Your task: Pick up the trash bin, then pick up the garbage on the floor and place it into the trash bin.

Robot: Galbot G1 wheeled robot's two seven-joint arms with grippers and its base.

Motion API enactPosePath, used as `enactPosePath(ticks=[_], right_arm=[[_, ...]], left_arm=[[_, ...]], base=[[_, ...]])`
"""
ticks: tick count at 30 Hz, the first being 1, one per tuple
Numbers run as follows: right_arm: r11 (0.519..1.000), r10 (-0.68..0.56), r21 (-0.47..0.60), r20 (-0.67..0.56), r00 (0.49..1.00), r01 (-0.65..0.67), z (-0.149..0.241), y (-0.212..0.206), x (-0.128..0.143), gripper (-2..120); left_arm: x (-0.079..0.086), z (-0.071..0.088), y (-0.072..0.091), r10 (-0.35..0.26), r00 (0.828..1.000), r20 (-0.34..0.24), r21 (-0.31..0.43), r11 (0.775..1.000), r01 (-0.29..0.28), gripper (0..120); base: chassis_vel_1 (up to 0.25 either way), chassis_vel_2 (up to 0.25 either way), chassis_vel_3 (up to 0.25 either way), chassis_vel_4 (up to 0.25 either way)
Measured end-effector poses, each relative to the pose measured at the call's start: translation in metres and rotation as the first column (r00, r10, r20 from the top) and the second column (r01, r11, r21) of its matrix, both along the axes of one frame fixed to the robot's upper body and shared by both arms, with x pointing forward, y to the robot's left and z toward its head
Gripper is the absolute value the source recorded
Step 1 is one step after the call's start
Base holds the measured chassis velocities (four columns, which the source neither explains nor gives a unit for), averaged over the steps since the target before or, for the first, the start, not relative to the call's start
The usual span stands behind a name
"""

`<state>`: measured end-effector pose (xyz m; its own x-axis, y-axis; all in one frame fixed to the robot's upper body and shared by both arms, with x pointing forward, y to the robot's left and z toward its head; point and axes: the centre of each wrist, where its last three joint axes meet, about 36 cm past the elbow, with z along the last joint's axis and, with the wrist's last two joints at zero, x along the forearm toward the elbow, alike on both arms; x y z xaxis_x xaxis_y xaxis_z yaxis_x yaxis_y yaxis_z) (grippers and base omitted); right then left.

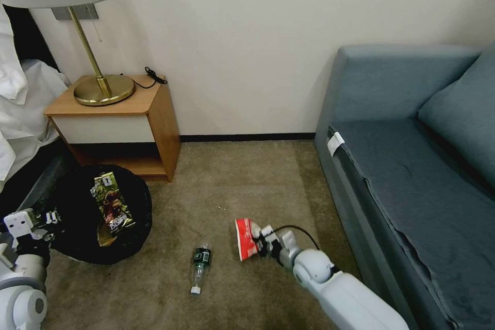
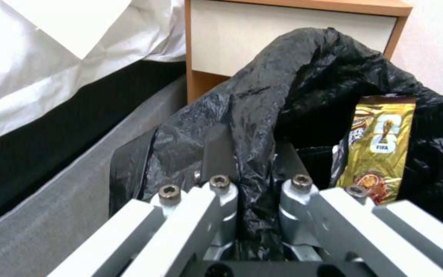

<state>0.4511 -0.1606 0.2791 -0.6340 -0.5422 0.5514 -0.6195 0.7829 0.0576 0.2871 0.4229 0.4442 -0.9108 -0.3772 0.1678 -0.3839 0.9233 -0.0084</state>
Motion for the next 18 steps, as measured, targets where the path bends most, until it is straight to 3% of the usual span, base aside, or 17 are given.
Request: enactPosePath(ticks=[5,7,13,18], right_arm=[[0.999,0.011,0.032,0.085,0.996,-0.014,0.042,0.000,0.021,0],[0.997,0.033,0.059,0.144,0.989,-0.041,0.076,0.005,0.030,0],[0.987,0.074,0.124,0.209,0.975,-0.102,0.127,0.028,0.029,0],[0.950,0.157,0.231,0.235,0.959,-0.212,0.172,0.063,0.013,0]], left_arm=[[0.000,-0.001,-0.003,-0.001,1.000,0.000,-0.006,1.000,0.001,5],[0.001,-0.003,-0.006,-0.004,1.000,-0.002,-0.013,1.000,0.004,5],[0.001,-0.010,-0.014,-0.009,1.000,-0.004,-0.019,1.000,0.009,5],[0.002,-0.016,-0.023,-0.016,1.000,-0.008,-0.037,0.999,0.016,5]], base=[[0.000,0.000,0.000,0.000],[0.000,0.000,0.000,0.000],[0.000,0.000,0.000,0.000],[0.000,0.000,0.000,0.000]])
